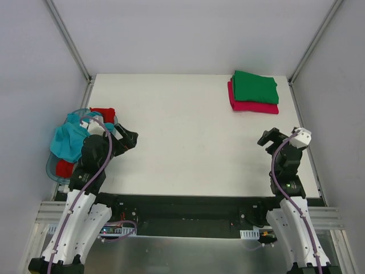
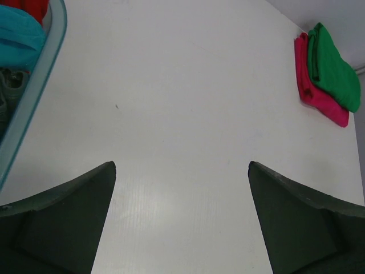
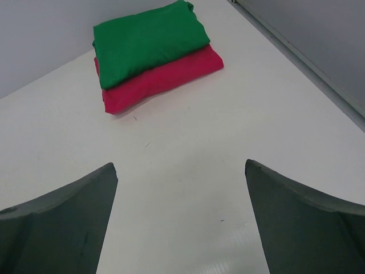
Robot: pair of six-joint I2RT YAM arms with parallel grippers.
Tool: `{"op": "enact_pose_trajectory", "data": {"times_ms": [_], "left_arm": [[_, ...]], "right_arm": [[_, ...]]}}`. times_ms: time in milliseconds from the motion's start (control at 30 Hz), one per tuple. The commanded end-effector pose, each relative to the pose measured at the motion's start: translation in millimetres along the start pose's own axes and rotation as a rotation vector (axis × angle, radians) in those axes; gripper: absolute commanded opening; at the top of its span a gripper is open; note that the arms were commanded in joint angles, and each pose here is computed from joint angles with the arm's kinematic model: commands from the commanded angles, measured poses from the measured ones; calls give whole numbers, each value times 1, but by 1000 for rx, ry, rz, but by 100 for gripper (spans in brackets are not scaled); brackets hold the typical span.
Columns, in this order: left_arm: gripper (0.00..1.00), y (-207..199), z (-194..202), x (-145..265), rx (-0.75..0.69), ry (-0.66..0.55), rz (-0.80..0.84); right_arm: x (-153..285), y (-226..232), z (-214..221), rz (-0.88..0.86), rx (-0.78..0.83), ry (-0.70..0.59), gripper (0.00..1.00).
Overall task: Fold and stack the t-shirts
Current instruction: Grab crumpled tshirt from bin with the left arm
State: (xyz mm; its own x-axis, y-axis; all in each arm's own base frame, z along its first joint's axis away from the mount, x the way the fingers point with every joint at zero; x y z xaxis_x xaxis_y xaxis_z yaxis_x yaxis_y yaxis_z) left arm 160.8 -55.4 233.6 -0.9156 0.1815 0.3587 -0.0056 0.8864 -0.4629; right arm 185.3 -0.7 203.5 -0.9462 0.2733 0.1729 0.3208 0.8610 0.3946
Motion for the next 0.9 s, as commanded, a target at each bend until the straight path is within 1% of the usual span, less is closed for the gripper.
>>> {"op": "enact_pose_trajectory", "data": {"times_ms": [0, 67, 133, 200, 233, 267, 367, 400, 500, 567, 667, 767, 867], "left_arm": [[99, -2, -21, -3, 21, -89, -86], [99, 4, -28, -11, 34, -115, -186], [99, 12, -39, -20, 15, -147, -306], [99, 24, -46, -35, 23, -133, -462], [99, 30, -51, -39, 45, -132, -527], [99, 38, -57, -42, 72, -130, -603], [99, 60, -70, -46, 117, -140, -766], [99, 72, -76, -46, 147, -161, -826], [99, 103, -78, -48, 227, -170, -960], [99, 119, -80, -50, 264, -150, -995], [99, 131, -80, -59, 257, -114, -1043], [99, 144, -80, -66, 284, -119, -1092], [99, 155, -81, -70, 313, -106, -1097]], "right_arm": [[-2, 5, -6, -19, -16, -2, 96], [-5, 9, 1, -75, 48, 64, 96], [-11, 14, 4, -104, 87, 137, 96], [-13, 16, 0, -61, 111, 191, 96], [-13, 15, -2, -44, 148, 211, 96], [-14, 14, -3, -27, 154, 223, 96], [-16, 15, 4, -73, 189, 241, 96], [-17, 15, 5, -73, 191, 245, 96], [-18, 13, 2, -27, 204, 259, 96], [-18, 11, 2, -4, 197, 258, 96], [-18, 11, 3, -12, 193, 237, 96], [-17, 9, 2, -16, 191, 211, 96], [-17, 8, 2, -10, 198, 197, 96]]}}
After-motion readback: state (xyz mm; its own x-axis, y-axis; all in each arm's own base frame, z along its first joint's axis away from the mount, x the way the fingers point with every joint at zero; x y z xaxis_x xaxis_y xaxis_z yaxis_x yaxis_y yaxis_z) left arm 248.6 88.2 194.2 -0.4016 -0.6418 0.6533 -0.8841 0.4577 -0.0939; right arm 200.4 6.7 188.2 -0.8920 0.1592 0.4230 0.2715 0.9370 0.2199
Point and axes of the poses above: each gripper's point midway between its finger pads, its own x axis back along the fingers, its own y axis along the line the jaws close on, z = x × y, the point moved 9 cm from there along x, back along the fingers, and after that the axes turned 7 degrees about -x, right-handed, at the moved point
